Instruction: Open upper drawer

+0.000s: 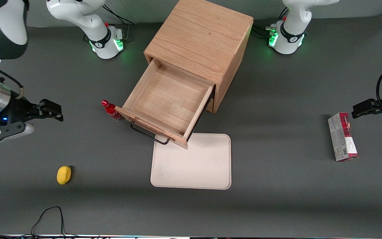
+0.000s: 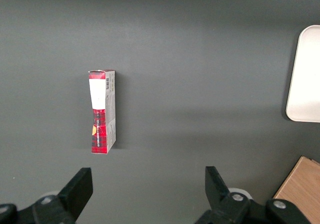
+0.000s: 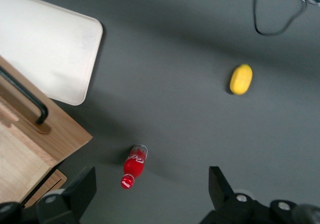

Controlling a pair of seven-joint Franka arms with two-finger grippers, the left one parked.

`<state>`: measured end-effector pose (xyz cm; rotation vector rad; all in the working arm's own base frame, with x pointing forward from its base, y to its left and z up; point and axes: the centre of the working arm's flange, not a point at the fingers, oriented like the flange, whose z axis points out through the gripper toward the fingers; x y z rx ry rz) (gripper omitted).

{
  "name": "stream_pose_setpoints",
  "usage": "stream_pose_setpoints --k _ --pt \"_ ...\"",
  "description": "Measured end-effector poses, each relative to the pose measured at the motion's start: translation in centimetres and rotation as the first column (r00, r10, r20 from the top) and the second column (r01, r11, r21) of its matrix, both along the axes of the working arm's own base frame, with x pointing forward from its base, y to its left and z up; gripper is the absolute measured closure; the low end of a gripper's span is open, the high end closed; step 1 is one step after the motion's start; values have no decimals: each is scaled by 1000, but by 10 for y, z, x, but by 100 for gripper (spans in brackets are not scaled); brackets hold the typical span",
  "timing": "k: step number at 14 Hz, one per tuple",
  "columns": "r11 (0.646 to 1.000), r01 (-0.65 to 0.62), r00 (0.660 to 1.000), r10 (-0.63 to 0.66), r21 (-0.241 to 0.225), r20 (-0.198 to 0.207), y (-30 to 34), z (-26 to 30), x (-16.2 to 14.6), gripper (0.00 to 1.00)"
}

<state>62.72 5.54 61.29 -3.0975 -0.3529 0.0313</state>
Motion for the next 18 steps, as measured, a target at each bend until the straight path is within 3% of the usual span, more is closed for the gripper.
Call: stream_pose_setpoints --k 6,18 --pt "997 82 995 -82 -1 50 -63 -2 -42 0" --pt "992 126 991 -126 -18 43 -86 -10 -52 0"
